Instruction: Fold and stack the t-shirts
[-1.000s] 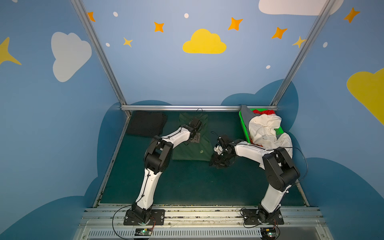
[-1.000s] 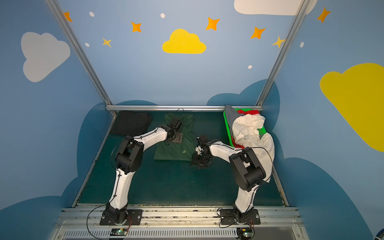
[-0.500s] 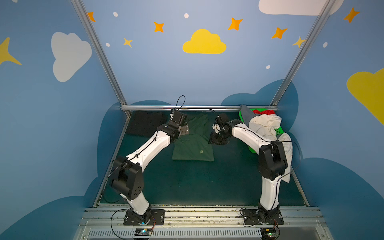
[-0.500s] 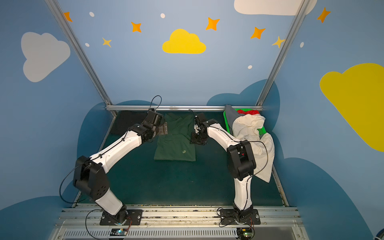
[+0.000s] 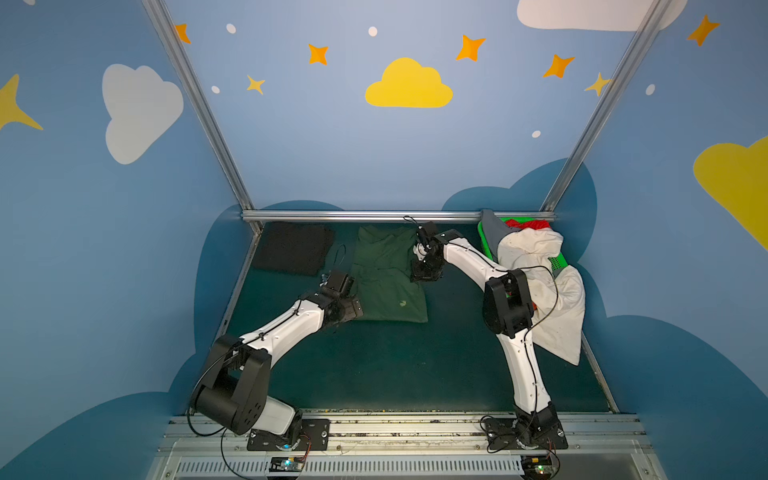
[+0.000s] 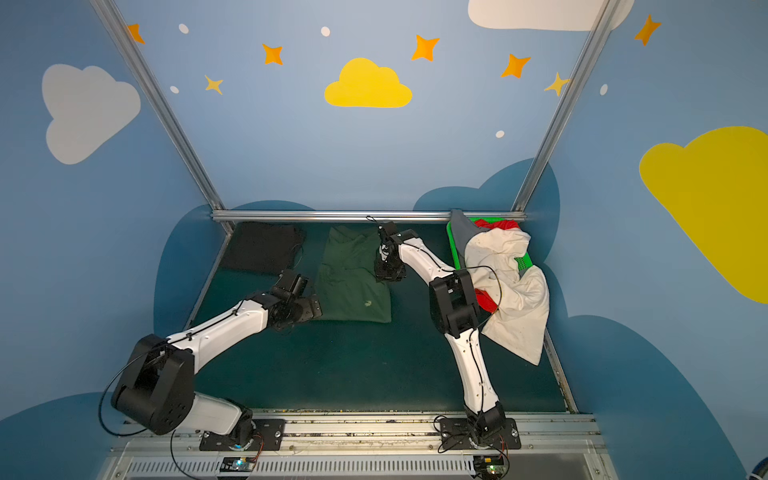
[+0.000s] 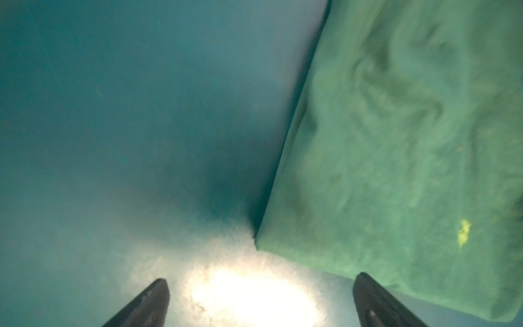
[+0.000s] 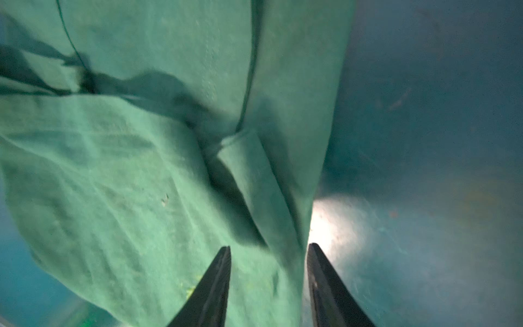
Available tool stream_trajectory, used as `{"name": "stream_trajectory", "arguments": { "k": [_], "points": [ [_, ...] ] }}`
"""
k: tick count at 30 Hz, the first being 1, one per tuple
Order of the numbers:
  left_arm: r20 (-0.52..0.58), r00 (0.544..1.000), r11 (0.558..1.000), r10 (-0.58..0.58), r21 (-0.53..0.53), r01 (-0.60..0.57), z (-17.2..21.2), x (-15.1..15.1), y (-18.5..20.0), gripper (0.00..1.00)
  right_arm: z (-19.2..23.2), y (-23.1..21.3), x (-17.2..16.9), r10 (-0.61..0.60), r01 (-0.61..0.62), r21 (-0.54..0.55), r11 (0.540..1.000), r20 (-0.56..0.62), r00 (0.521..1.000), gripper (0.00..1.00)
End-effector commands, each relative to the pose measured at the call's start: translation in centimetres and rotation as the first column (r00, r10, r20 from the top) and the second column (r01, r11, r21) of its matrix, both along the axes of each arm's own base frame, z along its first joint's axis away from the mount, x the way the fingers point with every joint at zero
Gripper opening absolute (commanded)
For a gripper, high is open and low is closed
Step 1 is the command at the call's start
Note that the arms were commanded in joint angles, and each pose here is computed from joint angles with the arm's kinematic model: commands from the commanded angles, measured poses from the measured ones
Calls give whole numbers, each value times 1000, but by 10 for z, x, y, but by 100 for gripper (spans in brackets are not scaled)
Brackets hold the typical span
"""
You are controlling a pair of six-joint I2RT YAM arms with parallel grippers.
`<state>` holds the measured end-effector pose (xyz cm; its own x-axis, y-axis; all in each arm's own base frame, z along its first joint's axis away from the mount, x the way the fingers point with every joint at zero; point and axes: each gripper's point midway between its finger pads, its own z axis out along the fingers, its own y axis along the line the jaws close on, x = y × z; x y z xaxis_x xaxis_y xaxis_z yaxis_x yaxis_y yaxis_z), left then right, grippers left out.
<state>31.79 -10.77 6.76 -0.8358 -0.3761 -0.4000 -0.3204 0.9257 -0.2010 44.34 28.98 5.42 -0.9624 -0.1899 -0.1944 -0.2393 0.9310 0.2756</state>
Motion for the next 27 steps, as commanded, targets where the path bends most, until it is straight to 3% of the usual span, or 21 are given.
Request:
{"name": "stream_trajectory", "arguments": {
  "k": [1, 7, 9, 14, 23, 27],
  "points": [
    [-29, 999, 998, 24, -56, -26, -15, 1, -6, 100, -6, -2, 1, -6, 6, -1, 1000, -31, 1000, 42],
    [-103, 995, 997, 14, -77, -22, -47, 0, -13, 98, -15, 2, 8, -27, 29, 42, 999, -46, 999, 36],
    [-119, 993, 996, 8, -87, -18, -55, 2, -16, 93, -16, 1, 13, -58, 61, 63, 996, -54, 997, 33],
    [-153, 988, 996, 5, -83, -18, -66, 2, -17, 64, -13, 4, 20, -83, 88, 107, 990, -52, 995, 25],
    [-200, 979, 995, 29, -84, -46, -77, 6, -14, 31, -9, 6, 24, -116, 126, 183, 975, -66, 991, 23],
    [-214, 977, 995, 24, -94, -45, -81, 7, -17, 15, -10, 4, 26, -125, 135, 184, 974, -65, 990, 15]
  ]
}}
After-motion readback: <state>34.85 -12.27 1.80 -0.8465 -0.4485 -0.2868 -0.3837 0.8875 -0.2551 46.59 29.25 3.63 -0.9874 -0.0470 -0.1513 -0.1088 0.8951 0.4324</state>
